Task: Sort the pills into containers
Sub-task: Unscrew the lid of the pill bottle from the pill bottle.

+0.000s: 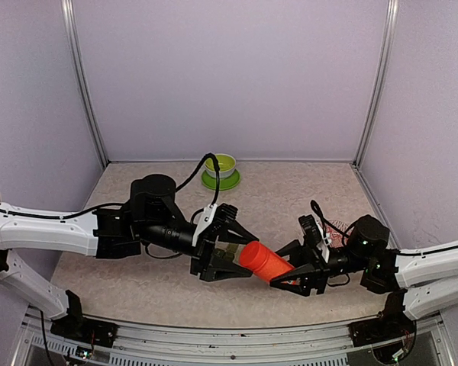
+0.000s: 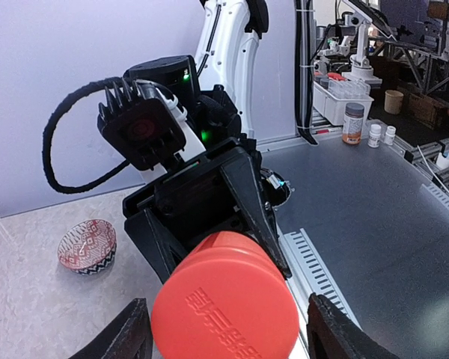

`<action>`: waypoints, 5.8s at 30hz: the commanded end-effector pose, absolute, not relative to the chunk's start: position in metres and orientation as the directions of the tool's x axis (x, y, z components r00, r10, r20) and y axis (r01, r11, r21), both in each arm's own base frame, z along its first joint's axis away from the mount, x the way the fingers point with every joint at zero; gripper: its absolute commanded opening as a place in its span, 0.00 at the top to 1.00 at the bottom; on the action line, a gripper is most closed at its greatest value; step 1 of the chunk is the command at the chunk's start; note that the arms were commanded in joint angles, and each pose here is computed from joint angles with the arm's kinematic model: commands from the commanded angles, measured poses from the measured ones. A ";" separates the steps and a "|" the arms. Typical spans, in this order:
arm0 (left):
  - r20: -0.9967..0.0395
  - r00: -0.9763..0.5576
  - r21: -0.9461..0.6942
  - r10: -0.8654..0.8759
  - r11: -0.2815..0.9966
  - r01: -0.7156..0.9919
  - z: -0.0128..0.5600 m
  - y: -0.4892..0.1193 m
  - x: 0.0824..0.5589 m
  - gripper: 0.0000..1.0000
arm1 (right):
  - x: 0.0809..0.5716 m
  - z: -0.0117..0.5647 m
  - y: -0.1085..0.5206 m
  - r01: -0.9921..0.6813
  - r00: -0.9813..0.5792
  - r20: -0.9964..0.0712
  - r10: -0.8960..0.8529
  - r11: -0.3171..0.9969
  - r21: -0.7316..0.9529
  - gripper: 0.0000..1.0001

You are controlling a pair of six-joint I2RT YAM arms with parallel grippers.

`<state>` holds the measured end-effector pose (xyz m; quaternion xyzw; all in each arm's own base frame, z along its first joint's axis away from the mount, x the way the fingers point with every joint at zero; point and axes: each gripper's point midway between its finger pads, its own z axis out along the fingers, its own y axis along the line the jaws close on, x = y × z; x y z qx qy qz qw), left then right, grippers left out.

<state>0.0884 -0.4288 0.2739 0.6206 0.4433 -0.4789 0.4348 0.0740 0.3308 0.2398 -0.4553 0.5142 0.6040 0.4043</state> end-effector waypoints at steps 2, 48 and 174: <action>-0.982 0.164 0.143 0.089 -0.202 0.969 0.286 -0.428 0.089 0.30 | 0.070 0.248 0.334 -0.954 -0.255 -0.967 0.029 -0.173 0.246 0.72; -0.970 -0.232 -0.226 0.066 0.084 0.970 0.308 -0.429 0.135 0.01 | 0.099 0.260 0.311 -0.993 -0.027 -0.999 0.027 0.112 0.030 0.76; -0.877 -0.476 -0.480 -0.064 0.100 0.872 0.282 -0.433 0.153 0.68 | 0.118 0.232 0.321 -0.971 -0.007 -0.996 0.088 0.238 0.028 0.84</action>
